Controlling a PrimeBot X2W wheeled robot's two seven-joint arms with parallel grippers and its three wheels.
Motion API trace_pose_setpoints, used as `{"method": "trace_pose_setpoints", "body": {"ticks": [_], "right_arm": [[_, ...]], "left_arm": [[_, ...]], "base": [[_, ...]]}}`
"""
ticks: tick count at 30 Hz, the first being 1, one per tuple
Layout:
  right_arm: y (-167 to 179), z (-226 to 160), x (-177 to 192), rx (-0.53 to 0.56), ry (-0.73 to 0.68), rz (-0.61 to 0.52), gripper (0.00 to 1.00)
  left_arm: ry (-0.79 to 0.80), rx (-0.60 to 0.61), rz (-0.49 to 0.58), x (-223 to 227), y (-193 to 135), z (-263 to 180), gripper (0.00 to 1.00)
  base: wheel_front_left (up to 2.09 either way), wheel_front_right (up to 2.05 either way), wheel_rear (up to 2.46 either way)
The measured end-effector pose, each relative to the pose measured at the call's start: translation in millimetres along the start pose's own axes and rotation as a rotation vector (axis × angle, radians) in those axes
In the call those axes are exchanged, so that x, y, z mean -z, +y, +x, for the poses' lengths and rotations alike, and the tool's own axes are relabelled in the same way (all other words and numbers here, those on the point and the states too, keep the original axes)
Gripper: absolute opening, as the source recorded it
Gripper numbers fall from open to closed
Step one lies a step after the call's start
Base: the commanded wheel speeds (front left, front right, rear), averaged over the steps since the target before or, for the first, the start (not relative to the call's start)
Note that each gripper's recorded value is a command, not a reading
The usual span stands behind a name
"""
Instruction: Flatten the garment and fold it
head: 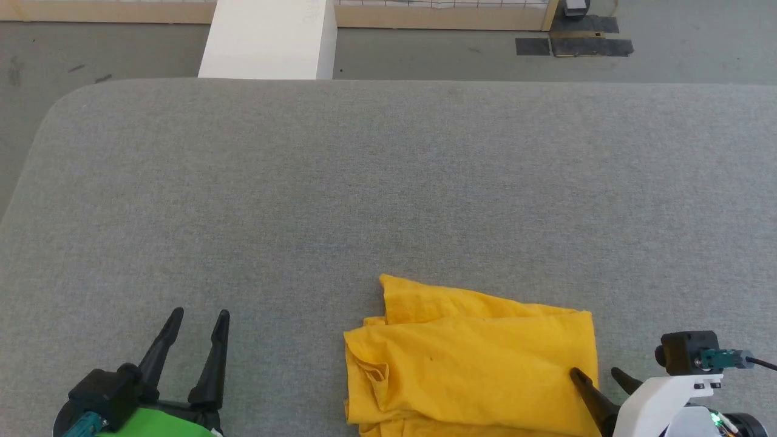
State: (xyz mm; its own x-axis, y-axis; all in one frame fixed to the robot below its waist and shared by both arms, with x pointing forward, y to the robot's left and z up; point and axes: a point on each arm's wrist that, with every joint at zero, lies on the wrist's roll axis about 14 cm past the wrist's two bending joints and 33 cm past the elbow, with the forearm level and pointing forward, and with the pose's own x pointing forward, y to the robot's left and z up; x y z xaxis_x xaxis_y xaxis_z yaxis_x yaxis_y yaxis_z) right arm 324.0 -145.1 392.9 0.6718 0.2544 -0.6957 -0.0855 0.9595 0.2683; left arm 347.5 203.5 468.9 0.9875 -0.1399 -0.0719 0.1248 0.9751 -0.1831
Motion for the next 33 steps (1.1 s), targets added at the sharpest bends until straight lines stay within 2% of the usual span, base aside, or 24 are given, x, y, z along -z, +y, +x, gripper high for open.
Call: {"method": "trace_pose_setpoints", "body": {"ticks": [5,6,7,8,9,17,24,33], "right_arm": [[-3.6,13.4,7.1,-0.006,0.016,0.054,1.0],[-2.8,15.8,6.8,-0.017,0.016,0.076,0.87],[-1.9,17.4,6.5,-0.028,0.015,0.098,0.48],[-1.2,19.1,7.1,-0.036,0.017,0.114,0.44],[-0.2,20.6,7.7,-0.041,0.021,0.119,0.0],[-0.3,17.5,5.9,-0.032,0.03,0.095,0.0],[6.9,8.2,-8.1,-0.034,-0.024,0.028,0.0],[-3.5,-7.2,-57.2,0.009,-0.143,-0.204,0.0]], "left_arm": [[0.002,-0.011,0.006,-1.3,5.4,-2.8,1.0],[0.002,-0.013,0.007,-1.6,6.2,-3.5,1.0],[0.004,-0.014,0.009,-1.5,6.7,-3.9,1.0],[0.005,-0.016,0.01,-2.0,7.5,-4.6,1.0],[0.006,-0.017,0.011,-2.3,7.9,-5.1,1.0],[-0.005,-0.01,0.012,-6.2,6.4,-5.5,1.0],[-0.017,0.022,0.006,-8.3,-5.2,-1.7,1.0],[-0.039,0.115,0.01,-14.1,-33.3,9.9,1.0]], "base": [[0.0,0.0,0.0],[0.0,0.0,0.0],[0.0,0.0,0.0],[0.0,0.0,0.0],[0.0,0.0,0.0],[0.0,0.0,0.0],[0.0,0.0,0.0],[0.0,0.0,0.0]]}}
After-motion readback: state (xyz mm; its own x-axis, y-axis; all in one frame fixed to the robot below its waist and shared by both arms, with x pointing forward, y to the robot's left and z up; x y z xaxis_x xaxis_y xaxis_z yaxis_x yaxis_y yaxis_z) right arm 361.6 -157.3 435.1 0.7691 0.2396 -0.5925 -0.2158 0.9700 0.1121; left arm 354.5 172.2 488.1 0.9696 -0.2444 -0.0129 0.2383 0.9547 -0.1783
